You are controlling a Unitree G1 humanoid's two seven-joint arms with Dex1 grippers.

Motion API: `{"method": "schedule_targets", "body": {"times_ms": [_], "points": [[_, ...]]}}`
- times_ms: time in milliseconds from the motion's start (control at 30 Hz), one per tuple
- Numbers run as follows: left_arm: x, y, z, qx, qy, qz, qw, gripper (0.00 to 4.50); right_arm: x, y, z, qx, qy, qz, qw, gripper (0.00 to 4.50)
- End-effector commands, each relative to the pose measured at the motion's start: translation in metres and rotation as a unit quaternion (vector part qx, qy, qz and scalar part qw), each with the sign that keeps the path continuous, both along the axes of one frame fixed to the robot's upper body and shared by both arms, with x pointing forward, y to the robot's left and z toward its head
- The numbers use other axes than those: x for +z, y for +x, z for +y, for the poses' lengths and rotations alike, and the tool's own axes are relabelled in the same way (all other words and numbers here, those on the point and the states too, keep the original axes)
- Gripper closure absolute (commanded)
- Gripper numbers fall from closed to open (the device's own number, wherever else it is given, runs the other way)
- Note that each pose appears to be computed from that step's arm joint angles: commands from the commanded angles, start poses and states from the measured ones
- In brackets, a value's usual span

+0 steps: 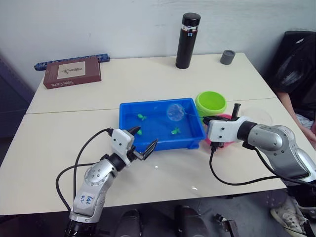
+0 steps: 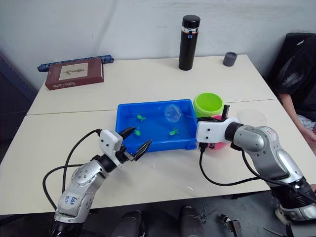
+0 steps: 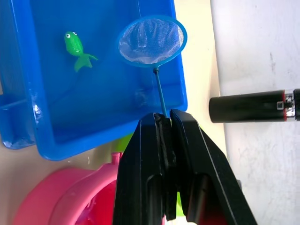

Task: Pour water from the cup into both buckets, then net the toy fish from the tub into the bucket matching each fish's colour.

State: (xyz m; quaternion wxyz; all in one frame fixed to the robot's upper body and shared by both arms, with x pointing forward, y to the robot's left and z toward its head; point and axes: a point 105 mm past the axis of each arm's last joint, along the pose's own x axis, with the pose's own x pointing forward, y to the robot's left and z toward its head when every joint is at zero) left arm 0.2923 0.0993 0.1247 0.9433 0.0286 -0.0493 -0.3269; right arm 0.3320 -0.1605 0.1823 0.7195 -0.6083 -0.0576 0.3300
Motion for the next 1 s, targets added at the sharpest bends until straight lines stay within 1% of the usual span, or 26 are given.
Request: {"method": "schedule_targets", "body": {"times_ms": [33,133,267,367,533,667,800,933,1000], "points": [[0.012,-0.005,-0.005,-0.01,-0.005,-0.028,1.0,0.04,0.014,0.003,-0.01,-0.006,-0.02,-0.024,1.0,4.5],[0.012,-0.005,-0.006,-0.009,-0.005,-0.028,1.0,0.04,0.016,0.003,-0.012,-0.007,-0.014,-0.016,1.0,4.5],[0.012,-0.005,-0.006,-0.008,-0.006,-0.027,1.0,0.04,0.023,0.001,-0.009,-0.024,0.065,0.046,0.997,4.5],[0.011,-0.005,-0.006,-0.008,-0.006,-0.027,1.0,0.04,0.033,0.001,-0.006,-0.032,0.098,0.068,0.992,4.5],[0.011,-0.005,-0.008,-0.011,-0.008,-0.027,1.0,0.04,0.041,0.004,-0.005,-0.043,0.122,0.096,0.987,4.5],[0.012,-0.005,-0.008,-0.01,-0.009,-0.028,1.0,0.04,0.042,0.004,-0.006,-0.053,0.136,0.125,0.981,4.5],[0.012,-0.005,-0.008,-0.009,-0.009,-0.028,1.0,0.04,0.047,0.004,-0.007,-0.072,0.203,0.197,0.956,4.5],[0.013,-0.004,-0.009,-0.008,-0.01,-0.028,1.0,0.04,0.053,0.003,-0.008,-0.086,0.231,0.251,0.936,4.5],[0.013,-0.004,-0.009,-0.008,-0.011,-0.028,1.0,0.04,0.056,0.003,-0.009,-0.089,0.232,0.267,0.931,4.5]]}}
